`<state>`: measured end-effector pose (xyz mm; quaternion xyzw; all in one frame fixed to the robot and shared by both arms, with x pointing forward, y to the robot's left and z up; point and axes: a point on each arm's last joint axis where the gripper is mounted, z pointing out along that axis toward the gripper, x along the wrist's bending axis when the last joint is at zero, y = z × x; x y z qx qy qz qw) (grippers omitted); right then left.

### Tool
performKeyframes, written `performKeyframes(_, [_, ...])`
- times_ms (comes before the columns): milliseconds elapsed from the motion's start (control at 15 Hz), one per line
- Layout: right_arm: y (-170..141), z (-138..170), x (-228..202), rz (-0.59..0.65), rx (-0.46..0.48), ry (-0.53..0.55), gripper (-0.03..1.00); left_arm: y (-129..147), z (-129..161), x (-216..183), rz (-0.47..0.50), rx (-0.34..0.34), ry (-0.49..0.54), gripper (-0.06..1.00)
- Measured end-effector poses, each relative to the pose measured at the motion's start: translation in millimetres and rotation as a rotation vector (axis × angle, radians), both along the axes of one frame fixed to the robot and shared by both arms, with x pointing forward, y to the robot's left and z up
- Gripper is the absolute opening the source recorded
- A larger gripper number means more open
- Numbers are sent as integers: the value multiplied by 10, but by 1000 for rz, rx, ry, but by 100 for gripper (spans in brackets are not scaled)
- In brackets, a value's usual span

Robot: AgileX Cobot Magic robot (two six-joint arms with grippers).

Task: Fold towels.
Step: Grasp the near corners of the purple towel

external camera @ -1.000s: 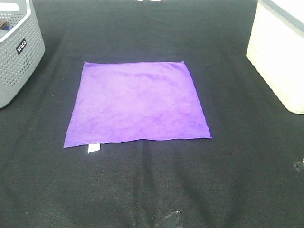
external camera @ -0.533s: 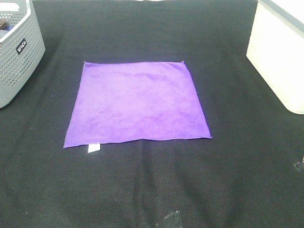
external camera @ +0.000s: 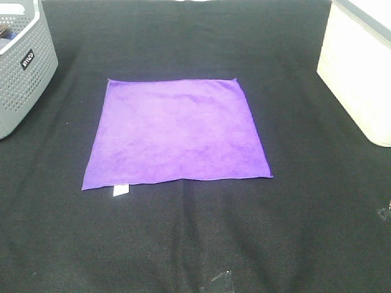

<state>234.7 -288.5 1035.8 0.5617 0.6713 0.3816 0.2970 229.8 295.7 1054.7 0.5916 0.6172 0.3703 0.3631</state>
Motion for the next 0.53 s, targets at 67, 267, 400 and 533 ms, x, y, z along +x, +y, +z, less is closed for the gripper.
performKeyframes(67, [0,0,0,0,0,0,96,0,0,0,0,0,0,99])
performKeyframes(267, [0,0,0,0,0,0,96,0,0,0,0,0,0,99])
performKeyframes(400, [0,0,0,0,0,0,96,0,0,0,0,0,0,99])
performKeyframes(533, [-1,0,0,-1,-1,0,96,0,0,0,0,0,0,99])
